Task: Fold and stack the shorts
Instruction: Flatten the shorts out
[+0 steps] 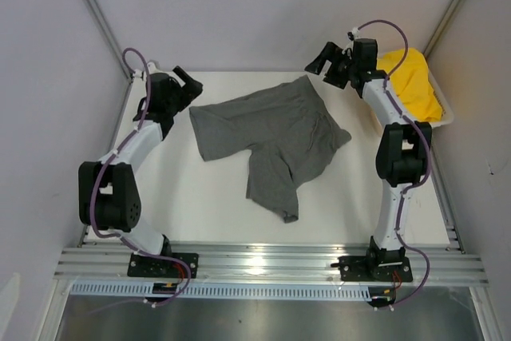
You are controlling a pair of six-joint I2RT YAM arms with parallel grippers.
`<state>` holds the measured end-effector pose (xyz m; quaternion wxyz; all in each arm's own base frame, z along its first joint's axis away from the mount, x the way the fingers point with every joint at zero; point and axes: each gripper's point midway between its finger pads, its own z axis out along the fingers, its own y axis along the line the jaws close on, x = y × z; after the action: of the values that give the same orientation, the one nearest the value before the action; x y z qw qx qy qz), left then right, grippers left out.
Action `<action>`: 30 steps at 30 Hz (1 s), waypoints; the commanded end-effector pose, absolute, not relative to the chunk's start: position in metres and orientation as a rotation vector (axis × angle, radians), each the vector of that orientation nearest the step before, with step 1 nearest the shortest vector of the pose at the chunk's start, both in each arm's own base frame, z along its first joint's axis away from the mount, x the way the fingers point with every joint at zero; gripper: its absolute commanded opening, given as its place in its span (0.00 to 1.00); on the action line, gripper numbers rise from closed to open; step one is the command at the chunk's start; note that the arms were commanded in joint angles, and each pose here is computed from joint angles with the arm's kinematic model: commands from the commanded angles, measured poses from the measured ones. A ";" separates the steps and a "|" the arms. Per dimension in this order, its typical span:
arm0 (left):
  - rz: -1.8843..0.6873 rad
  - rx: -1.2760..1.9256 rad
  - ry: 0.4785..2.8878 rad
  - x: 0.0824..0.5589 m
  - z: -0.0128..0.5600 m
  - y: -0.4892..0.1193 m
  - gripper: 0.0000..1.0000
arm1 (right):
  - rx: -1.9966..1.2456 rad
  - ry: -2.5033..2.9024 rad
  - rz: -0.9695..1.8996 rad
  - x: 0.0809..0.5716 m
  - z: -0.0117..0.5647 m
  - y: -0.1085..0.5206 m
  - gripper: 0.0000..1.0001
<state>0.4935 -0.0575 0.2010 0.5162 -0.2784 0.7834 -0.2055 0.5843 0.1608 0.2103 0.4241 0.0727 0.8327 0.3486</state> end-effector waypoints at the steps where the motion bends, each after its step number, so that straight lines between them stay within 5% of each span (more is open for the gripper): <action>1: -0.462 -0.670 1.890 0.461 0.217 -0.049 0.99 | 0.174 2.113 0.748 0.553 0.222 0.143 0.97; 7: -0.639 -0.585 1.916 0.403 0.217 -0.088 0.99 | 0.216 2.151 0.557 0.490 0.213 0.109 0.79; 14: -0.743 -0.366 2.082 0.320 0.156 -0.169 0.98 | 0.317 2.246 0.295 0.436 0.163 0.066 0.61; 21: -0.732 -0.227 2.172 0.268 0.135 -0.193 0.97 | 0.557 2.287 0.246 0.414 0.107 0.033 0.53; 30: -0.689 -0.160 2.297 0.265 0.100 -0.204 0.97 | 0.642 2.248 0.341 0.439 0.081 0.035 0.55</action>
<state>0.2624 -0.2006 0.1092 0.3694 -0.0793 0.8829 -0.2787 0.4150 0.0296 0.0716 0.3432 0.2412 0.9014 0.1069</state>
